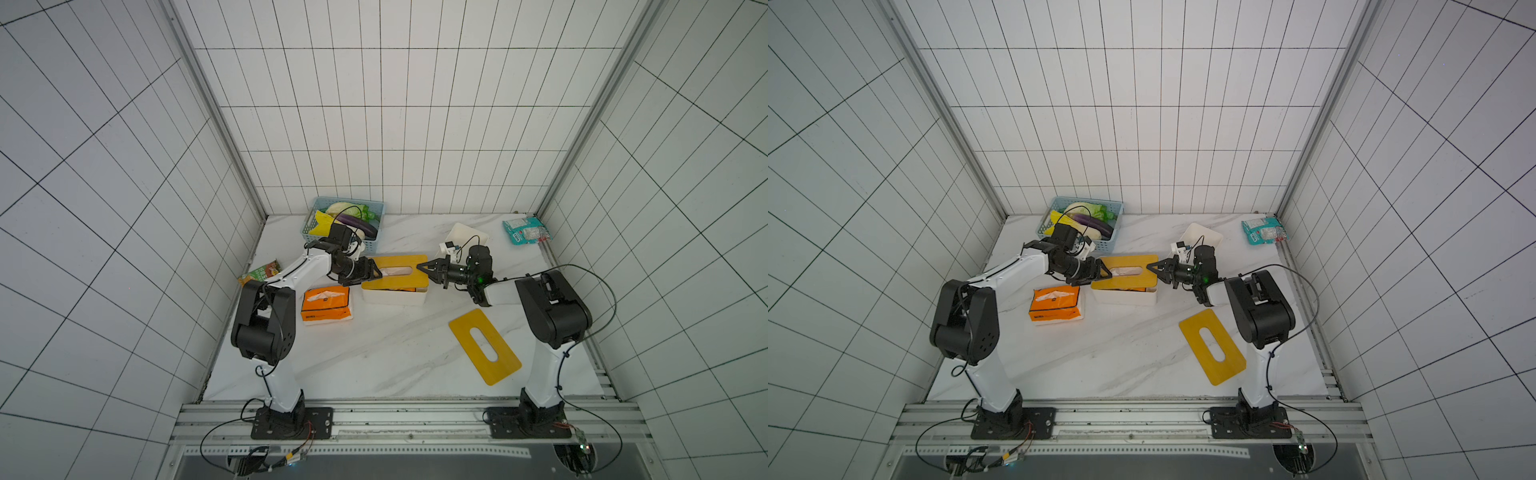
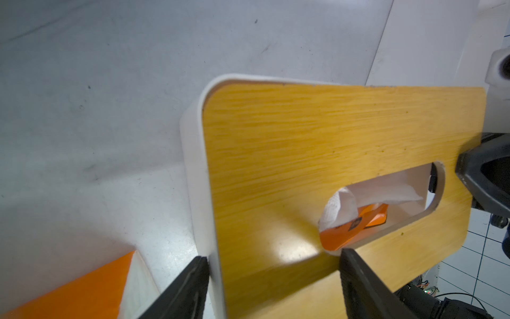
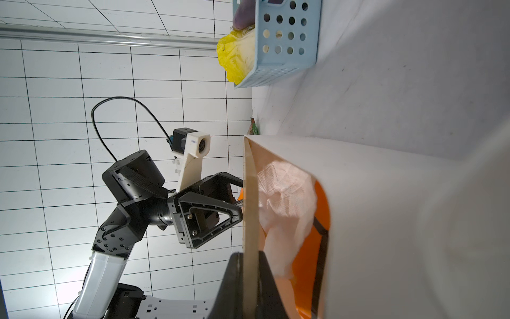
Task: Put the tissue paper into the tissue box
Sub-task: Close the box lid on the tissue box.
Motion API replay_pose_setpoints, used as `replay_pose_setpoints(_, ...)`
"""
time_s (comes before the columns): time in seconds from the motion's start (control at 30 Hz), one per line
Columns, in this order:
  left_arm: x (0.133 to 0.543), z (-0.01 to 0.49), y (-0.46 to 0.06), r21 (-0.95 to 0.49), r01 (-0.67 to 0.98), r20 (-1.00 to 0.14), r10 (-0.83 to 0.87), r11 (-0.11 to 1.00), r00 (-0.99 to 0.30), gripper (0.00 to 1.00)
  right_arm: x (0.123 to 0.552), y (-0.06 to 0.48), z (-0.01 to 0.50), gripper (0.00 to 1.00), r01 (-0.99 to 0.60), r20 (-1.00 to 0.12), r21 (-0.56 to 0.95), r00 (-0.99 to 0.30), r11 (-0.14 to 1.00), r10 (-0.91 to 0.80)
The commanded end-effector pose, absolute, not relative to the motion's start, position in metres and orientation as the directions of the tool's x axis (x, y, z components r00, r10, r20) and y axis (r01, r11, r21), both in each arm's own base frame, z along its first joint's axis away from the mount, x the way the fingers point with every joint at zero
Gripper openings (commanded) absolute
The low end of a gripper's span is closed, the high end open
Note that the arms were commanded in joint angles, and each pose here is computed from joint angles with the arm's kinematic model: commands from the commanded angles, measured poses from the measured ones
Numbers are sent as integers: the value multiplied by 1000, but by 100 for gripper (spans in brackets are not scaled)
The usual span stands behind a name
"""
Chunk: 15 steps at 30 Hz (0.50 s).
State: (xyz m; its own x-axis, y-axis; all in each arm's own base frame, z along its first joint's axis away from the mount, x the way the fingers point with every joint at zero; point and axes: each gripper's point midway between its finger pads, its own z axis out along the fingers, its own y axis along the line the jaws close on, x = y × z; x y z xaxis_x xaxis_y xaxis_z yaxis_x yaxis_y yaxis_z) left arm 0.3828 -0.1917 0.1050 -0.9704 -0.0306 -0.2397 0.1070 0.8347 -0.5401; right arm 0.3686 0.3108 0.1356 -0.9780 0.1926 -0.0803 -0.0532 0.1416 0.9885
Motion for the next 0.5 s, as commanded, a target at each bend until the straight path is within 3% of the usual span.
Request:
replay_pose_setpoints(0.0, 392, 102, -196, -531, 113, -279, -48, 840, -959, 72, 354, 324, 115, 0, -40, -65, 987, -985, 157, 160)
replay_pose_setpoints(0.47, 398, 97, -191, -525, 73, -296, -101, 848, -950, 73, 349, 331, 107, 0, -31, -55, 987, -987, 157, 148)
